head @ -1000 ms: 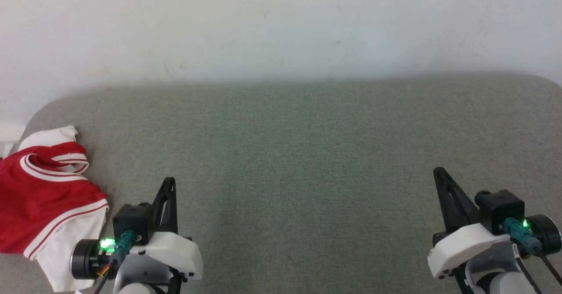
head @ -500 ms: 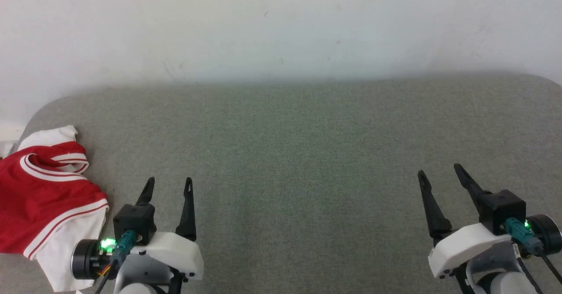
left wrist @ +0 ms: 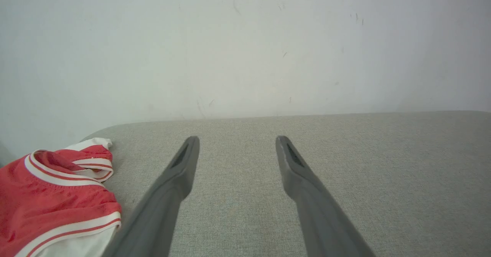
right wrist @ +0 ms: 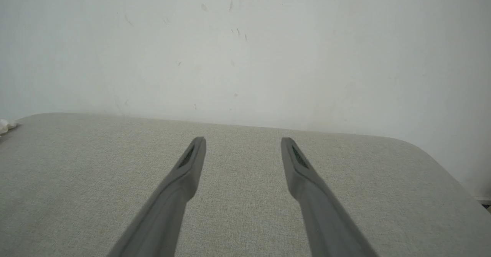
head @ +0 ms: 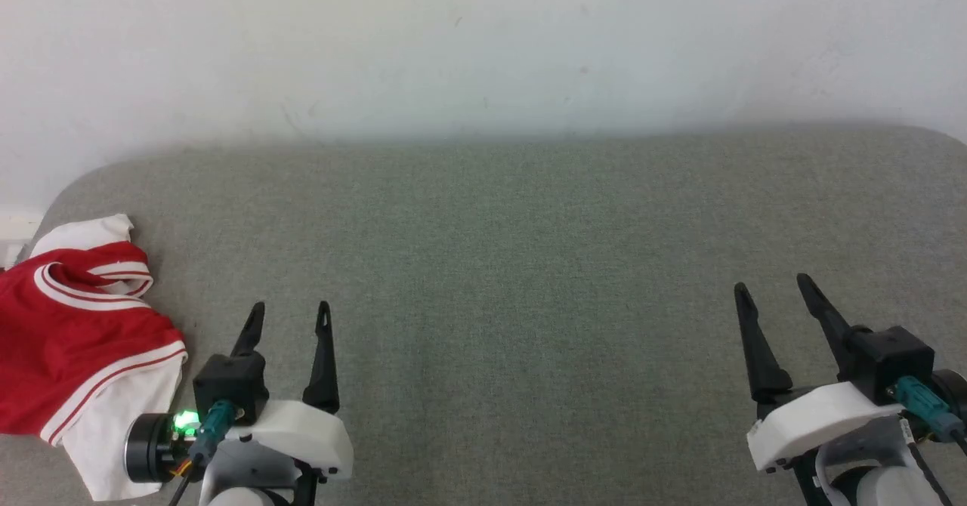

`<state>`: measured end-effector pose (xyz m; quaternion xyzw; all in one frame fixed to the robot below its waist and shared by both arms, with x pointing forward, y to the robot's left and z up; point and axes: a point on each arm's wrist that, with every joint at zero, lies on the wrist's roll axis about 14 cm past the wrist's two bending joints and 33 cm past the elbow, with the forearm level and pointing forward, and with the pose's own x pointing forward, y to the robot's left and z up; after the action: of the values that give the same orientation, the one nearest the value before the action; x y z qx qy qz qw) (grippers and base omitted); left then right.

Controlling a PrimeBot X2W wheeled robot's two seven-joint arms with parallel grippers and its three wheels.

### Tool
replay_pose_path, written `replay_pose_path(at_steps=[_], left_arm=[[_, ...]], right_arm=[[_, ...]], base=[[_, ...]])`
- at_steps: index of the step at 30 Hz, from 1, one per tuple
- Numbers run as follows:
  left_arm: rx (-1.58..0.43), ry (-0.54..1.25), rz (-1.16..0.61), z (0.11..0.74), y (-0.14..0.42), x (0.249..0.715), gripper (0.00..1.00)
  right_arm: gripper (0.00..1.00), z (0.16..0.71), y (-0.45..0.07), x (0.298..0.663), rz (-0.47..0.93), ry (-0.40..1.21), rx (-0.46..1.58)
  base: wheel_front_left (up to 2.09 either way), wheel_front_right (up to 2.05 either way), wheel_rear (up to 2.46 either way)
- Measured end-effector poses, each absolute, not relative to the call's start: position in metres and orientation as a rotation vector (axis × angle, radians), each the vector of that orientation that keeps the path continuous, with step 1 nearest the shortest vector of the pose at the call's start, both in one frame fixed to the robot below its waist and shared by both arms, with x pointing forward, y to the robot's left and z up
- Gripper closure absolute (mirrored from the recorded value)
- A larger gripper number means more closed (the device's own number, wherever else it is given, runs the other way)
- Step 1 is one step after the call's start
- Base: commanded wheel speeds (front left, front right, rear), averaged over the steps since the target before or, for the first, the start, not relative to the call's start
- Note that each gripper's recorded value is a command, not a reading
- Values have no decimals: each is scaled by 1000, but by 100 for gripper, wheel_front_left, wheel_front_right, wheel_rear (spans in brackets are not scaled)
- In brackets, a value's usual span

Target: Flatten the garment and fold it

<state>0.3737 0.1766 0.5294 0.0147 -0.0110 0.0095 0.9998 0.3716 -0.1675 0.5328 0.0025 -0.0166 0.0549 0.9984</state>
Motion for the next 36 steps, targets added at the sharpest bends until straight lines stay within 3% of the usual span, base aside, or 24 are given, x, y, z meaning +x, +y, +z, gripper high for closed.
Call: replay_pose_path(at_steps=[36], left_arm=[[15,-96,197,540,221,350,0]], right_arm=[[0,546,-130,391,218,-116,95]], base=[[0,0,0]])
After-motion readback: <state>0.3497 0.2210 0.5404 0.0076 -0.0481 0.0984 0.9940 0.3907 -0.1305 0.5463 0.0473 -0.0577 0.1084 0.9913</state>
